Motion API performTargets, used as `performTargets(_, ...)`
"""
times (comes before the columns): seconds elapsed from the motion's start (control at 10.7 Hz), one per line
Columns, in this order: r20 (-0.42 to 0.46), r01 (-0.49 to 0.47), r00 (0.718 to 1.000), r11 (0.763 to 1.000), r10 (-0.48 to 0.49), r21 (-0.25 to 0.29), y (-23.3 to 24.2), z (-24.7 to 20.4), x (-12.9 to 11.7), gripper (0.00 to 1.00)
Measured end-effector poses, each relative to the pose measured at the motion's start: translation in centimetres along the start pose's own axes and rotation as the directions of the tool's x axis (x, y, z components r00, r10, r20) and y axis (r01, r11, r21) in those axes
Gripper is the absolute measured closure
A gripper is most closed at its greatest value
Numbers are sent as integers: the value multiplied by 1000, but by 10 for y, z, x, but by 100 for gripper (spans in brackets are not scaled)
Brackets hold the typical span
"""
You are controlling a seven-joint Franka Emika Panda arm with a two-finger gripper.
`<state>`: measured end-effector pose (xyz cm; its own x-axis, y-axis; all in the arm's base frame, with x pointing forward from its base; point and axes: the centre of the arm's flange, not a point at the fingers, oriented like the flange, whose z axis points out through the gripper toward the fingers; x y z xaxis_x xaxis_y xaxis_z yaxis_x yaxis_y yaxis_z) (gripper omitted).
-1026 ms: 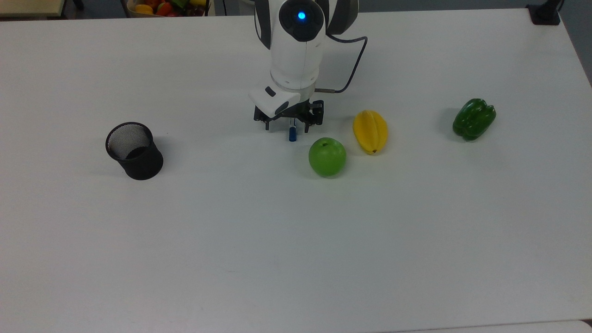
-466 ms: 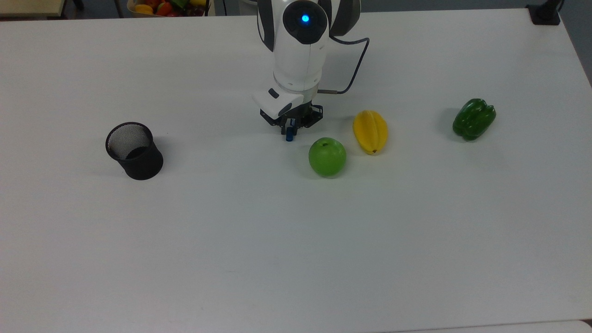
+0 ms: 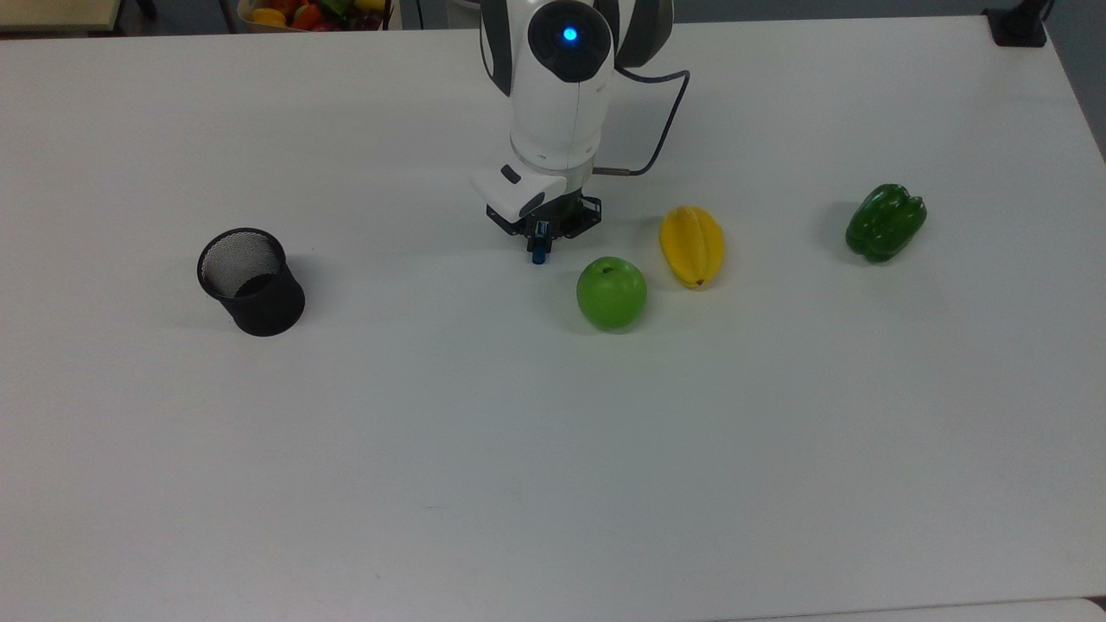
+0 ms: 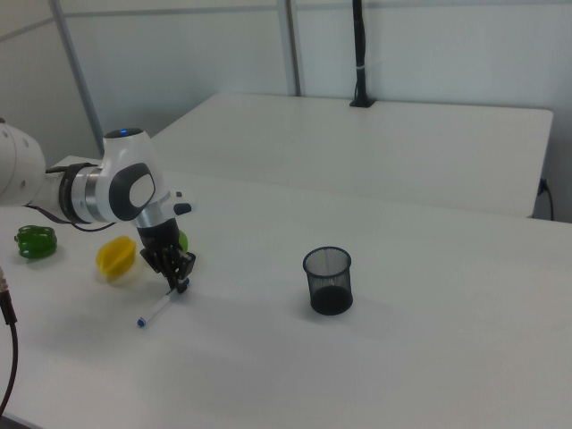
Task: Place marker
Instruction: 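Close the gripper on the white marker's body, then lift the marker and carry it over the black mesh cup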
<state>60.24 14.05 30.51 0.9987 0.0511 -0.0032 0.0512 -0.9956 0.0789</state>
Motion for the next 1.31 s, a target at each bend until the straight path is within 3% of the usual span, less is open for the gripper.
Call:
performTargets(0.37,-32,-30,999,1000,30,3,18,-25,4,83)
performTargets(0.75,-112,-75,991,997,75,10,61,-116,-2,83)
performTargets(0.93,-135,-69,988,996,76,59,84,-172,-10,83)
performTargets(1.12,-130,-56,989,994,69,95,113,-218,-21,83)
performTargets(1.31,-116,-39,992,994,50,98,130,-240,-25,83)
